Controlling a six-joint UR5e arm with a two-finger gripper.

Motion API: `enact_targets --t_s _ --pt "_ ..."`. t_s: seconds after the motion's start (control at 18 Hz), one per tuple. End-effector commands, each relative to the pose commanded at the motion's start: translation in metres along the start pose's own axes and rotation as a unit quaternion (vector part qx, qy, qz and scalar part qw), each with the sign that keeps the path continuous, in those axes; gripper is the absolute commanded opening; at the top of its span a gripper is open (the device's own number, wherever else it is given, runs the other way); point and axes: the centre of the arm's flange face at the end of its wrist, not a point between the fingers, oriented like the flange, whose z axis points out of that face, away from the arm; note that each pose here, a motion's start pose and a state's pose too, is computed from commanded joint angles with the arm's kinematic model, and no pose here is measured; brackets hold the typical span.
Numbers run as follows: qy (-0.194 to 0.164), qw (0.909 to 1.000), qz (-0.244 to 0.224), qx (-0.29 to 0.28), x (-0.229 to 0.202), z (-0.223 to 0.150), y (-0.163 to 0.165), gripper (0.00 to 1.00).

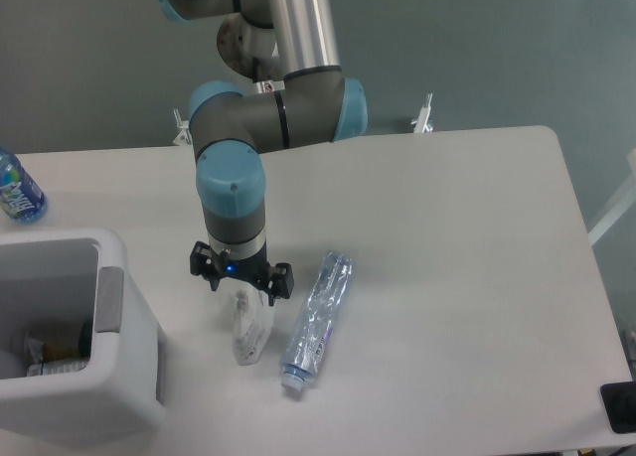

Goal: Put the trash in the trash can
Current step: 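Close the gripper on the crumpled white paper and lift it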

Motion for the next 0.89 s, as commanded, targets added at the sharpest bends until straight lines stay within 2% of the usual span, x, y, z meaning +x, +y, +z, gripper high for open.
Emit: enact_targets --t_s 0.5,0.56,0.78,0.83,0.89 --pt "-0.006 0.9999 -0.004 0.008 0.003 0.011 -0.007 0.99" --pt "-0.006 0.9999 -0.005 0.008 0.002 0.013 -0.007 0.9" --pt "-0.007 0.9998 -0.016 0.007 0.002 0.013 -0.007 0.32" --pt "-0.007 0.9998 -0.016 0.007 0.002 0.013 -0.006 0.19" --pt "-0.007 0.9998 -0.015 0.008 0.003 0.012 -0.006 0.1"
